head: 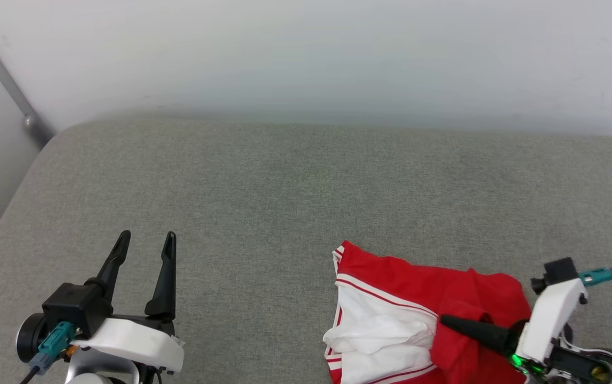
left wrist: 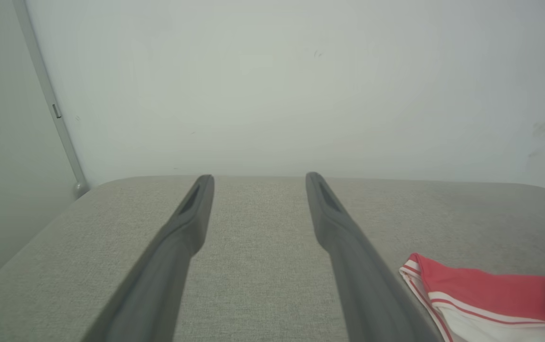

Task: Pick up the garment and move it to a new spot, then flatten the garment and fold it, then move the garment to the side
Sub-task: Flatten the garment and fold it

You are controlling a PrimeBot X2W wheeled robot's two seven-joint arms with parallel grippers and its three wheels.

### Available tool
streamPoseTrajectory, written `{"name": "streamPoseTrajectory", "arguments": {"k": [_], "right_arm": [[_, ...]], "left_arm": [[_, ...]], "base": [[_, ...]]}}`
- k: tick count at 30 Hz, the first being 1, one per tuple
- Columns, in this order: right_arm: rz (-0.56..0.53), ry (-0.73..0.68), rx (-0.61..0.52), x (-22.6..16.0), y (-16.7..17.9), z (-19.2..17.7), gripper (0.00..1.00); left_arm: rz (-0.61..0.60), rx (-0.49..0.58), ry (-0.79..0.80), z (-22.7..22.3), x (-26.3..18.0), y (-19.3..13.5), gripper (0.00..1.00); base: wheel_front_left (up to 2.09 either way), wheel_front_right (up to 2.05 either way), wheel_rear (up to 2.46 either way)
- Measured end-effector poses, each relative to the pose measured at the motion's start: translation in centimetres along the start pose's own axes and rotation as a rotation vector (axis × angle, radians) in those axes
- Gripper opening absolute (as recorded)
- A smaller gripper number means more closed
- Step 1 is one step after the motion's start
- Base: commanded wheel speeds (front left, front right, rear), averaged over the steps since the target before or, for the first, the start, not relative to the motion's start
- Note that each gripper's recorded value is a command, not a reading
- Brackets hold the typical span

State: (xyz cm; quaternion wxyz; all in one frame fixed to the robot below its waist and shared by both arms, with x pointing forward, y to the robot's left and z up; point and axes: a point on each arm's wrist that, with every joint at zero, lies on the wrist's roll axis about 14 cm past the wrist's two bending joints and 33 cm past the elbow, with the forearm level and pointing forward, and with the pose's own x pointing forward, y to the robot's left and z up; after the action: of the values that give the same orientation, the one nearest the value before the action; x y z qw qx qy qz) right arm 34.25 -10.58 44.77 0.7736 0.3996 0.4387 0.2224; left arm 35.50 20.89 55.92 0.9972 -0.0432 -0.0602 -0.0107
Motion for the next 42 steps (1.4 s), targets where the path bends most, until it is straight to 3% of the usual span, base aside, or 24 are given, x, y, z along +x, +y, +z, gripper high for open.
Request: {"name": "streamPoseTrajectory", "arguments": {"k": [6,13,14,15,20,31,35,42], "right_arm": [[0.124,0.093,-0.016,4.8,3.8,-2.0,0.0],[0.16,0.2,-0.058,9.0,6.0,-4.9,0.0],[0.155,0.198,-0.065,9.3,6.0,-5.0,0.2],[0.152,0.197,-0.068,9.6,6.0,-5.1,1.0],[0.144,0.188,-0.125,10.4,6.6,-5.2,1.0],[0.035,0.021,-0.522,6.9,6.2,-0.4,1.0],[-0.115,-0.14,-0.649,3.8,3.3,3.7,1.0],[-0.379,-0.462,-0.712,-4.4,-1.9,10.0,1.0]], "left_arm": [[0.011,-0.005,0.005,-0.2,0.3,0.3,1.0],[0.011,-0.013,0.018,-0.8,0.9,0.3,1.0],[0.011,-0.015,0.021,-0.9,0.9,0.3,1.0],[0.012,-0.016,0.024,-1.1,1.0,0.4,1.0],[0.013,-0.019,0.034,-1.6,1.2,0.3,1.0],[-0.02,-0.026,0.029,-1.8,1.9,-0.8,1.0],[-0.026,-0.03,0.031,-1.8,2.0,-1.1,1.0],[-0.037,-0.037,0.024,-1.6,1.7,-1.9,1.0]], "base": [[0.0,0.0,0.0],[0.0,0.0,0.0],[0.0,0.0,0.0],[0.0,0.0,0.0],[0.0,0.0,0.0],[0.0,0.0,0.0],[0.0,0.0,0.0],[0.0,0.0,0.0]]}}
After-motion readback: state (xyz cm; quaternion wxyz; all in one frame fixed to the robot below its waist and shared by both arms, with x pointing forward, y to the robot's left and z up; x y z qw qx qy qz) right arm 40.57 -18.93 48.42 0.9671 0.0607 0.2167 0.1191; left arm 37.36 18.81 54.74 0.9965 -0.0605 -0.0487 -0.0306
